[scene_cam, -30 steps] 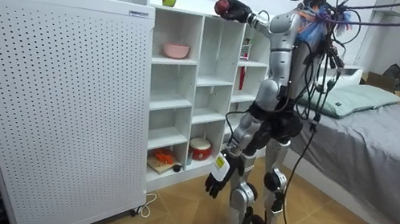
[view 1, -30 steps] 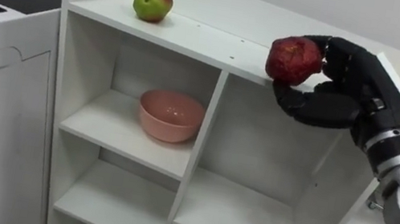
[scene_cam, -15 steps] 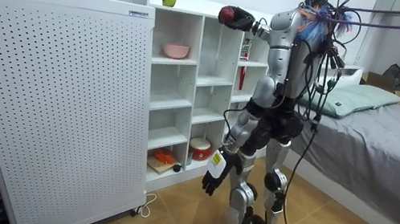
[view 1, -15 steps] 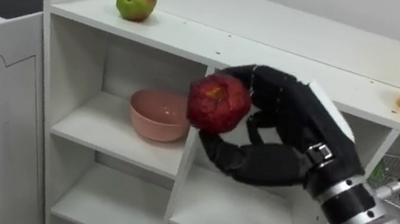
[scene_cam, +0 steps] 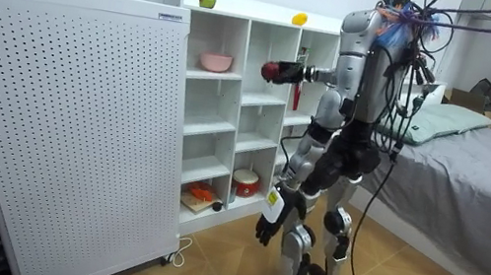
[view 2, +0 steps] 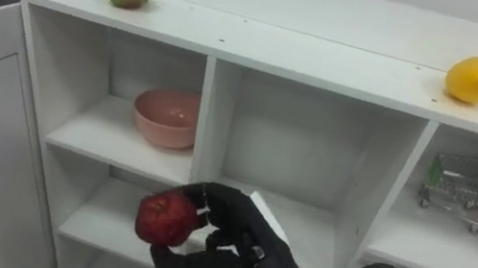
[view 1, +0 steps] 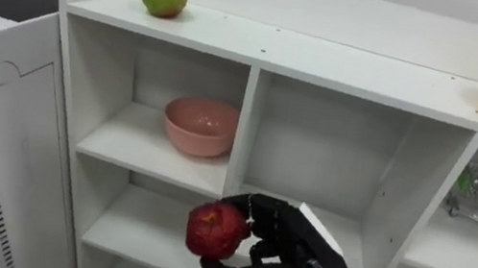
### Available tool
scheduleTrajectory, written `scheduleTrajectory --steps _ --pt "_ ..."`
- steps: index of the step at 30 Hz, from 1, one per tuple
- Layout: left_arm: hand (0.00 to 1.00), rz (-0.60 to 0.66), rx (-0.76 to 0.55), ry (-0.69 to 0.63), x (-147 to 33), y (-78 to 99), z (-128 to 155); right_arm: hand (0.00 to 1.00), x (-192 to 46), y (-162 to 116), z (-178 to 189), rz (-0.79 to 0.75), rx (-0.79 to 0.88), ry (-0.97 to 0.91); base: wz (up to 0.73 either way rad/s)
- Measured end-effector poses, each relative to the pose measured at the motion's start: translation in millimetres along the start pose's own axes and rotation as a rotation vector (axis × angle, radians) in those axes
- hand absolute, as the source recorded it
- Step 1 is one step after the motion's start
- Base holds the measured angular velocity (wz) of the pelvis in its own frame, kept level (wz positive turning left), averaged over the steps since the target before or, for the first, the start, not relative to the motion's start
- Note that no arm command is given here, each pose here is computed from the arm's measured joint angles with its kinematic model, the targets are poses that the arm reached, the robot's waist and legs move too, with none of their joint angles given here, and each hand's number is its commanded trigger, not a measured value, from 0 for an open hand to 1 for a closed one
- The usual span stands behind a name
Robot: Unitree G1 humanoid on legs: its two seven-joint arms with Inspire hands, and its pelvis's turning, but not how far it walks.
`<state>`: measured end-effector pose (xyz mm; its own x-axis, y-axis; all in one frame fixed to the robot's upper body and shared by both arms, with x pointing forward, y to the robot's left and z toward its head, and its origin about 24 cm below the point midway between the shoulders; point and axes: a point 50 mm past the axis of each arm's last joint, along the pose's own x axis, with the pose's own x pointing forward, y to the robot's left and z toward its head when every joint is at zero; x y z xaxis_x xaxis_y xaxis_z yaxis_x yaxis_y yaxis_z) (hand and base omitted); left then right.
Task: Arrange fruit in the closet
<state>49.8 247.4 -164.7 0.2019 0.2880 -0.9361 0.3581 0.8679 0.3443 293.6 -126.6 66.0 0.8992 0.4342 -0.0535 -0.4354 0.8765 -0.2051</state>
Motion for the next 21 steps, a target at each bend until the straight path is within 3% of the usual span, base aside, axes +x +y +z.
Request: scheduleTrajectory --steps 10,21 --pt "0.0 -0.02 -0.08 -0.004 0.1 -5.1 -0.7 1.0 -4.0 -22.2 -47.1 -0.143 0.019 0.191 0.08" --pt "0.0 0.007 -0.133 -0.023 -0.1 -3.7 1.9 1.0 -6.6 -43.8 -55.3 -0.276 -0.012 0.211 0.05"
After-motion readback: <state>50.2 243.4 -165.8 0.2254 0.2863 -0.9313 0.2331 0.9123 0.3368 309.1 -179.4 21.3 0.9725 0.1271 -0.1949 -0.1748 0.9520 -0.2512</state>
